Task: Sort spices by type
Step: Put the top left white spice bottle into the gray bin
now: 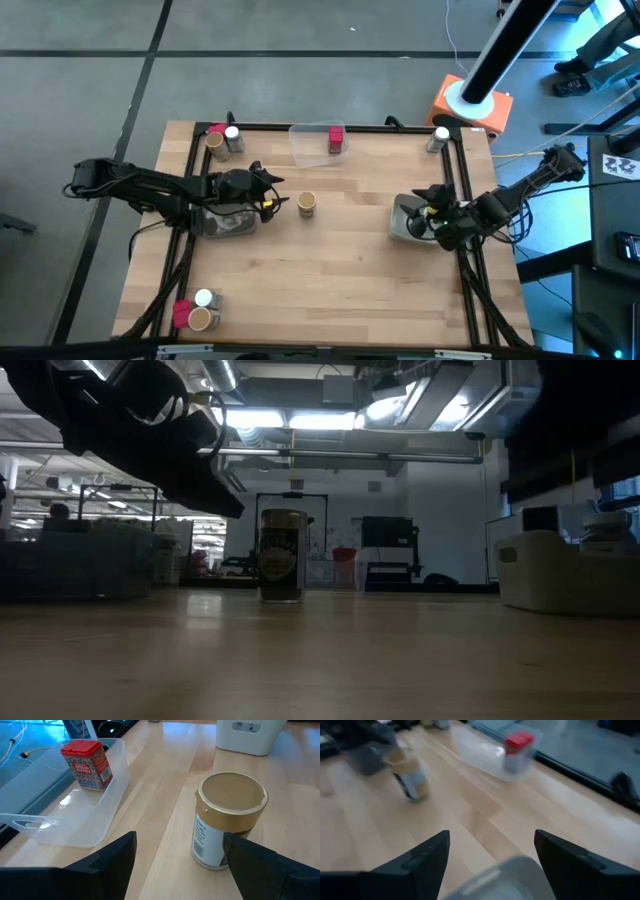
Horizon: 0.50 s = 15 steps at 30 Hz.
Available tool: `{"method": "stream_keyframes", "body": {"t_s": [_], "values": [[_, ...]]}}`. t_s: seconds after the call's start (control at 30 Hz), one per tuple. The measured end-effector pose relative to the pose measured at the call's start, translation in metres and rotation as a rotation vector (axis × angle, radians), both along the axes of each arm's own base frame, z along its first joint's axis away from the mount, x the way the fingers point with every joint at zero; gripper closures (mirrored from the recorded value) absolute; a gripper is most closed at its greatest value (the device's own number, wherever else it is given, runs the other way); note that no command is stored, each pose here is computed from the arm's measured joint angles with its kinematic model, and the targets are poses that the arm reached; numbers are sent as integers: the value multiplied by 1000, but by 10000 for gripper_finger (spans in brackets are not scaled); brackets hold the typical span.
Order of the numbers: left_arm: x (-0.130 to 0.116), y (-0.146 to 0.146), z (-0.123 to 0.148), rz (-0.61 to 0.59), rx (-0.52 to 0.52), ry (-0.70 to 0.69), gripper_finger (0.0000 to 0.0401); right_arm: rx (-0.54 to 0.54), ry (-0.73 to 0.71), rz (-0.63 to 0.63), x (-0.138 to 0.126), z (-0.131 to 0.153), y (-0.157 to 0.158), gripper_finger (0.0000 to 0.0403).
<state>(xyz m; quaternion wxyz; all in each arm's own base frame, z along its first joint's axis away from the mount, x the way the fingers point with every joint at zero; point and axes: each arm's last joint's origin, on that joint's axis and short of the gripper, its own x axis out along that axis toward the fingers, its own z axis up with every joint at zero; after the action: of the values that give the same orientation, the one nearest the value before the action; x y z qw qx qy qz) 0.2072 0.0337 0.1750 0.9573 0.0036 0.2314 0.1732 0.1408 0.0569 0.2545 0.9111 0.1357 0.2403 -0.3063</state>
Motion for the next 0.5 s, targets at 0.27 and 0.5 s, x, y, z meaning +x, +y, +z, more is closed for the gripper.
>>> {"method": "stream_keyframes", "body": {"t_s": [0.27,0.5], "values": [[9,1,19,-18,29,49,121,-68,51,139,42,-1,-11,114],[13,5,46,55,61,217,121,-118,138,206,76,-13,-38,114]]}}
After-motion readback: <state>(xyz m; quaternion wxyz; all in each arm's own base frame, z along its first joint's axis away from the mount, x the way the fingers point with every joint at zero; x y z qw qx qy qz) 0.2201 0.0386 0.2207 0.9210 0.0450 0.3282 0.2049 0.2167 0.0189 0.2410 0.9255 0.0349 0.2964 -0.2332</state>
